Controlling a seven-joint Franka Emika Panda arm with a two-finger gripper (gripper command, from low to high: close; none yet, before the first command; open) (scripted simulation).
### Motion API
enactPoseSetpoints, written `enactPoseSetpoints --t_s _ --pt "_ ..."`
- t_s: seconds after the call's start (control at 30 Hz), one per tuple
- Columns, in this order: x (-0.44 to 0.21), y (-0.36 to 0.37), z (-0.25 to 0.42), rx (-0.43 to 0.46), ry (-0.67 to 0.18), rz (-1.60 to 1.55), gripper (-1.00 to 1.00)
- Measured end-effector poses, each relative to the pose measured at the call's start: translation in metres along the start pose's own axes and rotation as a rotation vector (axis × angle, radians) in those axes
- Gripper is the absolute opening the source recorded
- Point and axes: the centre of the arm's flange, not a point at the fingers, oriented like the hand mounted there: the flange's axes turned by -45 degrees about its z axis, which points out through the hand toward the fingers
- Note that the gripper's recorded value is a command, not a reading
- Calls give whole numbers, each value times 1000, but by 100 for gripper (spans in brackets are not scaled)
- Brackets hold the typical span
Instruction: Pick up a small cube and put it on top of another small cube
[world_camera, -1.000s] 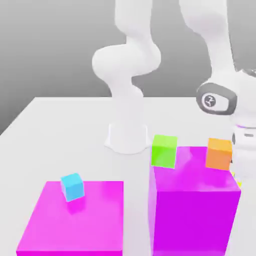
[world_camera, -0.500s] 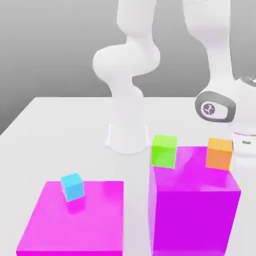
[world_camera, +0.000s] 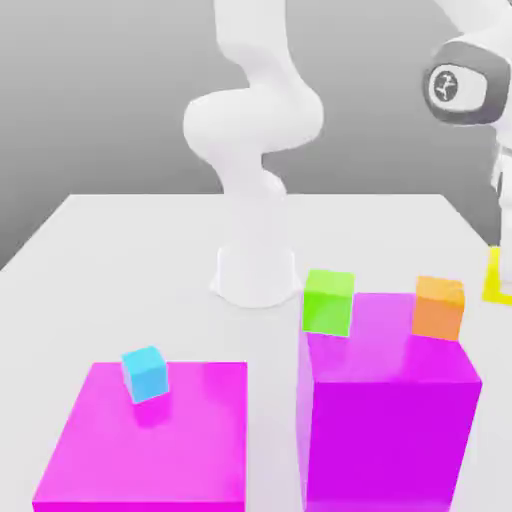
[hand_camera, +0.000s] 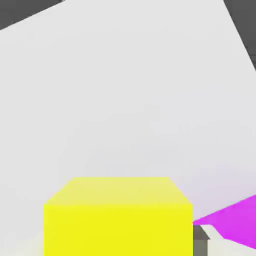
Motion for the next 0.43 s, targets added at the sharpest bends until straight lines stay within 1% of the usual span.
enactPoseSetpoints --t_s 0.1,0.17,0.3,0.33,0.43 --pt "-24 42 -50 -13 -5 105 -100" --pt "-40 64 -68 -20 -9 160 -100" --pt "-47 74 -22 -23 -11 183 -100" --pt "-48 74 -14 -23 -11 183 100" --pt "-48 74 -14 -23 -11 183 100"
